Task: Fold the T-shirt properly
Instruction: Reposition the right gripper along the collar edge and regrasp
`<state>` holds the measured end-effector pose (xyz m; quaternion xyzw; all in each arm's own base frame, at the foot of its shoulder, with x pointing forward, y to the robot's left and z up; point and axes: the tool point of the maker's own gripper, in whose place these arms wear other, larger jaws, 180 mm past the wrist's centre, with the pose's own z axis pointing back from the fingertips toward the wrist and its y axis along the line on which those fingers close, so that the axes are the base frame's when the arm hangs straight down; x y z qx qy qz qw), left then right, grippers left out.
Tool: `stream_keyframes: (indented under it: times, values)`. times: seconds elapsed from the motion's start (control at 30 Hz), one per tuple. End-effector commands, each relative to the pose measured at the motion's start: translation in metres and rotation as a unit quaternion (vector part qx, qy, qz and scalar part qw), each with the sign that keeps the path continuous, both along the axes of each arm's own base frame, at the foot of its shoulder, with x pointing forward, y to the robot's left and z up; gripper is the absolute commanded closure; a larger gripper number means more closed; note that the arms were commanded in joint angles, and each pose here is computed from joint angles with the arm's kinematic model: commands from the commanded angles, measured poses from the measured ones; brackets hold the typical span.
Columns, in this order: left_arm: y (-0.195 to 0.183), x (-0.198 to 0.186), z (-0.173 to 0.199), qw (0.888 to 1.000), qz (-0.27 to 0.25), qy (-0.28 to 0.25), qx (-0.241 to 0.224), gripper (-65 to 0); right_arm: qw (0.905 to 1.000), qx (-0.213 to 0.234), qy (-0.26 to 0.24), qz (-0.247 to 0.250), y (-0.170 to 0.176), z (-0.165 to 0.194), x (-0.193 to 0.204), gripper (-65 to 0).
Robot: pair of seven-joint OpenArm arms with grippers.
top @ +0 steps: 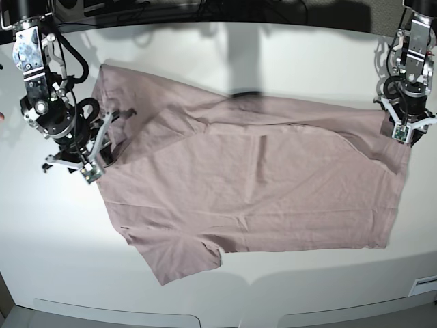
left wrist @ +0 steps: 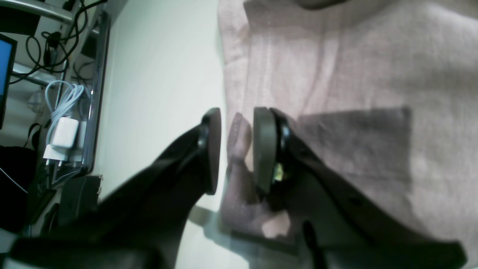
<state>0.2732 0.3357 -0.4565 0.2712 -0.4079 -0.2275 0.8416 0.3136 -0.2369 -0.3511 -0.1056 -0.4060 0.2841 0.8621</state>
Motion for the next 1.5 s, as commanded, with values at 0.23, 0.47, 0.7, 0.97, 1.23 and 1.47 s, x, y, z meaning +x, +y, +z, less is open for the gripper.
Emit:
stream_keyframes:
  times: [0.23,0.47,0.7,0.97,1.23,1.47]
  values:
    - [0.030,-0.039,-0.019,0.995,0.032,0.070,0.062,-15.0,0.9946,-0.009,-0.063,-0.082,-0.019,0.021,0.030,-18.1]
    - [0.032,-0.051,-0.024,0.994,0.034,0.084,0.063,-15.0,0.9844,0.163,-0.056,-0.035,0.038,0.041,0.049,-18.1]
    - [0.044,-0.062,-0.018,0.991,0.070,0.067,0.093,-15.0,0.9574,0.248,0.079,0.124,0.106,0.038,0.012,-18.1]
    - [0.031,-0.044,0.000,0.994,0.053,0.006,0.092,-15.0,0.9776,0.165,0.110,0.070,0.087,-0.019,-0.022,-18.0]
    - [-0.003,-0.027,0.007,0.997,0.024,-0.040,0.059,-15.0,0.9824,0.147,0.115,0.015,0.083,-0.045,-0.041,-18.0]
    - [-0.004,-0.003,0.032,0.995,0.009,-0.074,0.063,-15.0,0.9824,0.151,0.107,-0.023,0.082,-0.049,-0.040,-18.0]
